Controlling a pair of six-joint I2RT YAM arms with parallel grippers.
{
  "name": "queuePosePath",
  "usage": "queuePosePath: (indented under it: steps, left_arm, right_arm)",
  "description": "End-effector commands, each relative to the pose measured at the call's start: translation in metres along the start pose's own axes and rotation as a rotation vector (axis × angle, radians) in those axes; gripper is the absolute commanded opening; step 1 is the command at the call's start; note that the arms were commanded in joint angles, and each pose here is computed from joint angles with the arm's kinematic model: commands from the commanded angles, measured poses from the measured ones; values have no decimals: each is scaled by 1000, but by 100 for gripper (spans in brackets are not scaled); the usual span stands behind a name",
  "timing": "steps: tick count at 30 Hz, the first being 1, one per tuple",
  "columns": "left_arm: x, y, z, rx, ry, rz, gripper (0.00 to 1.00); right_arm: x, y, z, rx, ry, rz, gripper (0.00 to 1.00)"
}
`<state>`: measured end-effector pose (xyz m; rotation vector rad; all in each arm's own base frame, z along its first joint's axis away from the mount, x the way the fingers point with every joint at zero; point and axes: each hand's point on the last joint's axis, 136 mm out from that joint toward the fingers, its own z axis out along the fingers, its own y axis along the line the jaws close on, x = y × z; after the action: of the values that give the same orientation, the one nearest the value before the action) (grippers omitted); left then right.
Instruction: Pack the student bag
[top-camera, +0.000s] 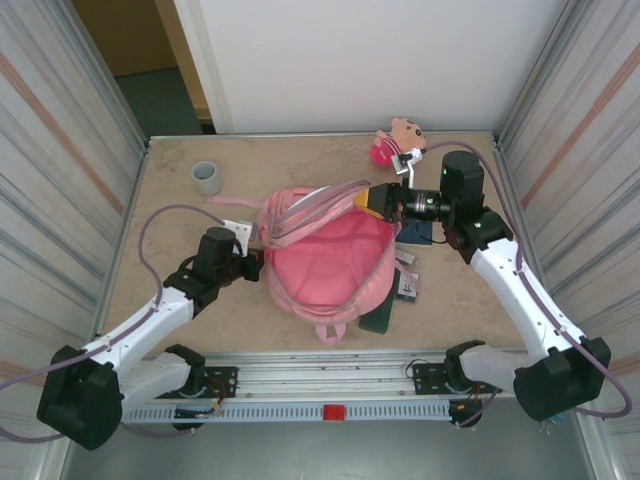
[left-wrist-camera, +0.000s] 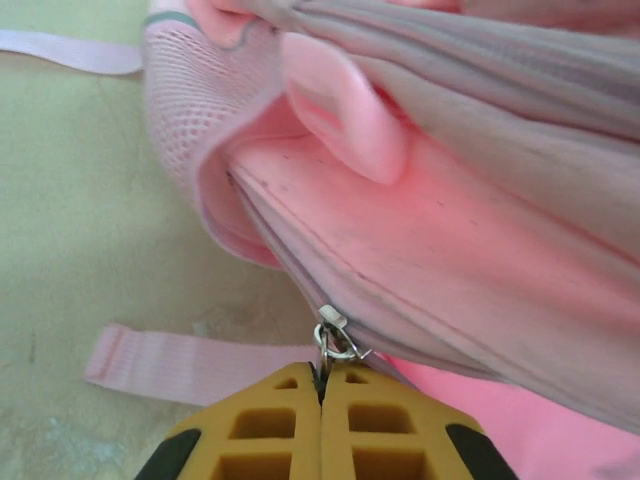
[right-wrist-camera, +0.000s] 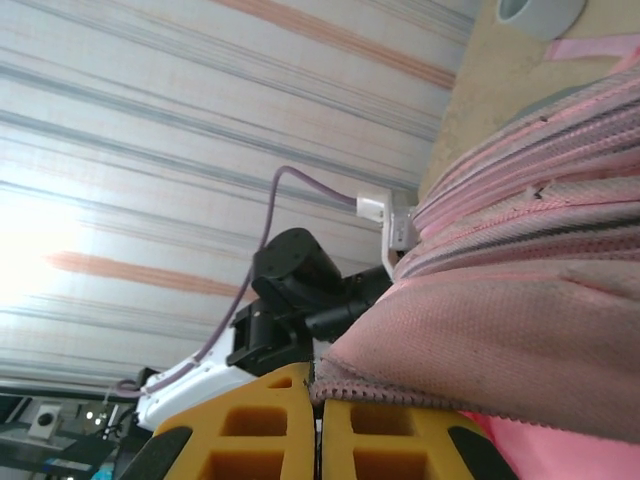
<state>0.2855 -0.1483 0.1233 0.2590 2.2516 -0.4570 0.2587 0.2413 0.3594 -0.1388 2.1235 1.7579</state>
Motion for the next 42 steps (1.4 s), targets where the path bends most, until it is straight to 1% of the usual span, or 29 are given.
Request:
queuePosePath:
  steps: [1,2,7,9,10,11,13,15,17,18,20,23,25,26,27,28,31,33,36,37,38,40,41,42]
  left_arm:
    - [-5,19,10,-53,-44,-20,0]
    - [-5,21,13,-58,-37,-20,0]
    - [-11,22,23,-59,-42,-3,13]
    - [-15,18,24,-41,-42,-10,23]
    - [-18,15,23,-26,-42,-13,30]
    - [-22,10,19,-8,-44,-15,38]
    - [-30,1,8,30,-63,-20,47]
    - [-38,-5,-7,55,-87,-37,51]
    - [-44,-13,-25,84,-114,-43,59]
    - [-46,-15,-33,94,-124,-35,61]
    - [-54,-24,-54,124,-158,5,62]
    - [-70,-50,-82,229,-241,142,64]
    - [-81,-76,-100,309,-306,297,70]
    - [-84,-88,-106,337,-328,373,73]
    - [-86,-100,-112,353,-350,455,77]
    - [-90,-111,-117,353,-375,546,82]
    - [-95,-138,-118,328,-390,762,91]
    - [-99,-150,-110,300,-375,853,95]
    - [-103,-154,-84,257,-316,917,99]
    - [-105,-152,-71,226,-297,931,98]
    - [-108,-150,-61,193,-288,934,96]
    - [-109,-150,-43,168,-262,959,85]
    - [-110,-149,-38,155,-251,957,77]
    - [-112,-148,-36,141,-245,940,61]
  right_arm:
    - [-2,52,-11,-116,22,-164,5]
    - [-2,53,-11,-119,24,-167,5]
    - [-1,57,-12,-126,29,-175,4]
    - [-2,54,-10,-120,26,-168,4]
    - [-2,52,-9,-117,27,-164,4]
    - [-2,51,-9,-115,26,-163,4]
    - [-2,48,-8,-110,22,-162,4]
    - [-3,46,-8,-107,18,-162,4]
    - [-4,45,-7,-103,16,-162,4]
    - [-4,45,-7,-102,18,-161,4]
    - [-3,43,-5,-99,25,-162,4]
    - [1,42,-1,-100,44,-176,4]
    - [5,42,6,-98,61,-189,4]
    - [7,41,8,-97,67,-191,4]
    - [8,41,11,-95,75,-190,4]
    - [9,40,14,-95,81,-189,5]
    - [12,39,20,-90,91,-187,5]
    - [15,39,23,-91,102,-186,5]
    - [20,41,26,-96,116,-190,5]
    - [22,41,27,-98,121,-194,5]
    - [24,42,27,-101,129,-195,5]
    - [28,42,28,-99,138,-201,5]
    - [29,42,27,-96,140,-203,5]
    - [30,40,27,-91,141,-204,5]
